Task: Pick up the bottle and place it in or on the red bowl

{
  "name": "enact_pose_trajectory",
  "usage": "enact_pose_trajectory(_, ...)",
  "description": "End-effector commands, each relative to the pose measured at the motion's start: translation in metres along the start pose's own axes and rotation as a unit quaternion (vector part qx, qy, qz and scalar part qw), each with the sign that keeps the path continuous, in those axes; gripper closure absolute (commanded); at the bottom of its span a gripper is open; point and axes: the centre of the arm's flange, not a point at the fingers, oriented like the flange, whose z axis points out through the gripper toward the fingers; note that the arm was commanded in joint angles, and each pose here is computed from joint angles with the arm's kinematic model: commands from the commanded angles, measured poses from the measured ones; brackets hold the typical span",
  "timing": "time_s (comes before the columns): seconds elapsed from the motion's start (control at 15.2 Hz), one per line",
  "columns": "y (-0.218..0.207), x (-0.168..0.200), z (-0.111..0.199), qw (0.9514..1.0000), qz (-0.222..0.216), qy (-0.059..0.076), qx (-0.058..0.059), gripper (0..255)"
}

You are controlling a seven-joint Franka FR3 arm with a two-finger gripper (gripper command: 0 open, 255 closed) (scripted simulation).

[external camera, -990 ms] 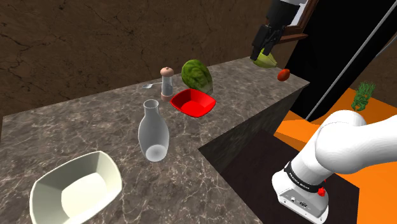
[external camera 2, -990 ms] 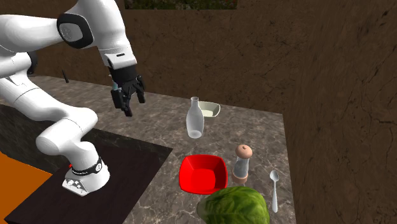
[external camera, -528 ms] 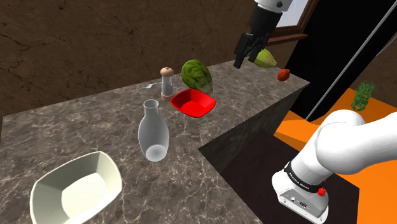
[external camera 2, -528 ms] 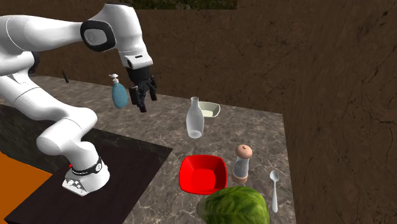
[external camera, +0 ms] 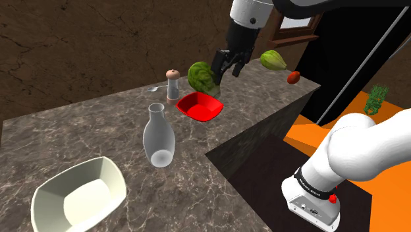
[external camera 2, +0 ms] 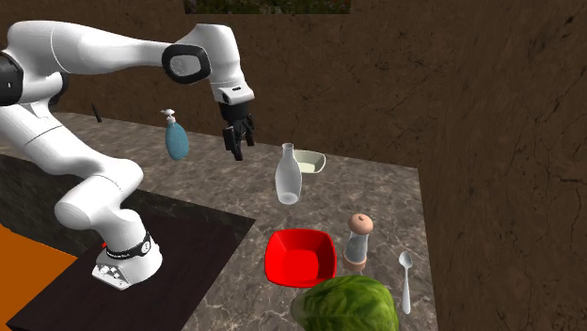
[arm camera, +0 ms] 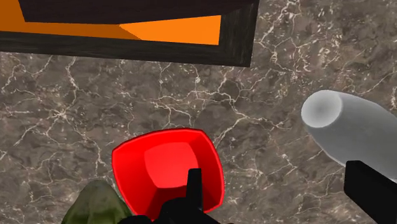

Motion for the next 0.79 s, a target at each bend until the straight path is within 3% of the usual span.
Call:
enact_pose_trajectory(0.0, -0.028, 0.008, 0.006, 1.0, 0.001, 0.001, 0.0, 0)
enact_pose_trajectory(0.73, -0.162, 0.043, 0.055, 0.9999, 0.006, 0.009, -0.006, 0)
